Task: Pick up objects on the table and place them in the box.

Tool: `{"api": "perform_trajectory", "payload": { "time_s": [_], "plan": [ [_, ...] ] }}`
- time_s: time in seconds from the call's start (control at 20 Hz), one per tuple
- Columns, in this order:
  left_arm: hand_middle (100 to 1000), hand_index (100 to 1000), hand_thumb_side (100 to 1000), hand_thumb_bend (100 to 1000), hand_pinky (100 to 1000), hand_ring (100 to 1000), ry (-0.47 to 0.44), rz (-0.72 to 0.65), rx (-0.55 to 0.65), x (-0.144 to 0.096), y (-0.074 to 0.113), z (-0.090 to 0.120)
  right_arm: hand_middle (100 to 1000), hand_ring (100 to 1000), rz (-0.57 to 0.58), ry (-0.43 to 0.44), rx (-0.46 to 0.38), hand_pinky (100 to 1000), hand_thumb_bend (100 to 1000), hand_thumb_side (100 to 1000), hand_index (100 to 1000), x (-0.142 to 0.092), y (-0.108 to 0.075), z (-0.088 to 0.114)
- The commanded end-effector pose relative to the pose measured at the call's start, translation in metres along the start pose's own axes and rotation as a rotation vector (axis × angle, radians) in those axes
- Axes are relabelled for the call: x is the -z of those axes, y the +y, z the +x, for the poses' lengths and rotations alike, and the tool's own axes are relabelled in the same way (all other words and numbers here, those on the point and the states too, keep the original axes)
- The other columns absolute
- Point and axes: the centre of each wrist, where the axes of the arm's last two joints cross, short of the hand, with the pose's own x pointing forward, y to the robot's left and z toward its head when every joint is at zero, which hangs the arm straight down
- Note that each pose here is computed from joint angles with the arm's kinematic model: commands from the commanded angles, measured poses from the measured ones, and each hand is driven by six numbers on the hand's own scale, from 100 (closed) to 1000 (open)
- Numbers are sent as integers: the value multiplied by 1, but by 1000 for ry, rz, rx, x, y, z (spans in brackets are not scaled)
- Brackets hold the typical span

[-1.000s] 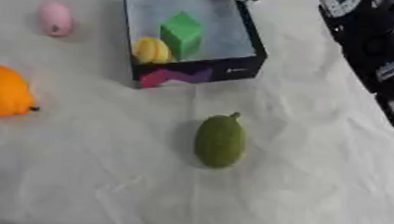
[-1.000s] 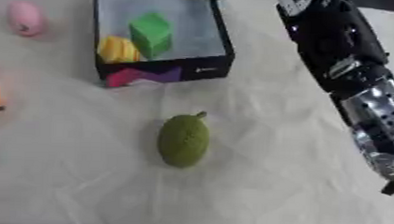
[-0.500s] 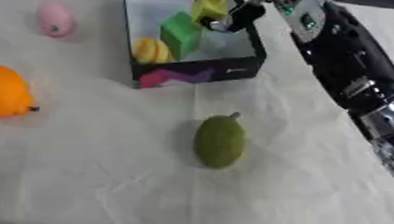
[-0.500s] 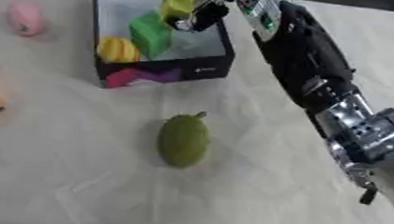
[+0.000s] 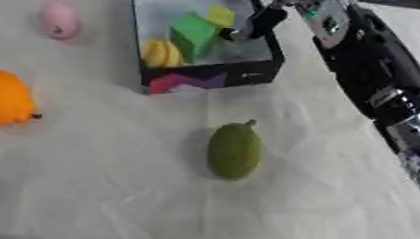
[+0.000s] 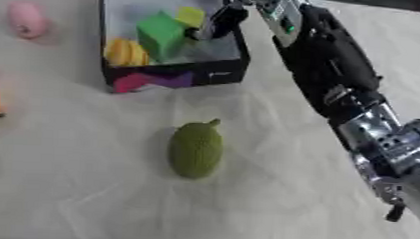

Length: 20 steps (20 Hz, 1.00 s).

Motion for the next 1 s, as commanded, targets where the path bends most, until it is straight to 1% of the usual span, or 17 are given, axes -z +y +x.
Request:
{"api": "perform_trajectory", "payload": {
  "time_s": [0.05, 0.1, 0.15, 0.2, 0.3, 0.4, 0.5, 0.55, 0.7, 1.0],
  "plan": [
    [642, 674, 930, 169, 972, 762, -11, 8, 19, 0, 5, 3, 805, 879, -103, 1, -19, 865, 274, 205, 907, -15, -36, 0],
    [642, 674, 929, 168, 972, 762, -7, 13, 23, -2, 6, 3, 803, 878, -124, -2, -2, 860, 190, 164, 902, -19, -40, 2],
    [642, 674, 928, 168, 972, 762, -1, 21, 27, -4, 8, 2, 804, 879, -148, -5, 23, 857, 129, 148, 900, -23, -43, 5],
    [642, 674, 927, 168, 972, 761, 3, 28, 31, -5, 10, 1, 809, 883, -166, -8, 48, 856, 100, 134, 902, -28, -45, 8],
    [642, 674, 928, 166, 972, 761, 19, 48, 44, -11, 14, -2, 804, 885, -190, -28, 96, 855, 100, 123, 901, -39, -45, 18],
    [642, 674, 926, 167, 972, 761, 32, 66, 55, -15, 18, -5, 810, 892, -199, -65, 128, 859, 100, 127, 907, -49, -46, 33],
    [642, 674, 924, 168, 972, 761, 40, 79, 59, -19, 20, -7, 817, 899, -193, -109, 143, 862, 100, 124, 911, -57, -46, 49],
    [643, 674, 923, 168, 972, 761, 43, 83, 60, -20, 21, -7, 831, 909, -189, -135, 153, 866, 100, 100, 922, -60, -44, 58],
    [643, 673, 923, 169, 973, 761, 52, 97, 66, -23, 23, -9, 832, 910, -178, -206, 176, 865, 100, 100, 915, -68, -42, 80],
    [644, 672, 925, 168, 973, 763, 60, 106, 72, -26, 25, -11, 831, 912, -119, -302, 189, 863, 100, 111, 913, -79, -39, 111]
  ]
}}
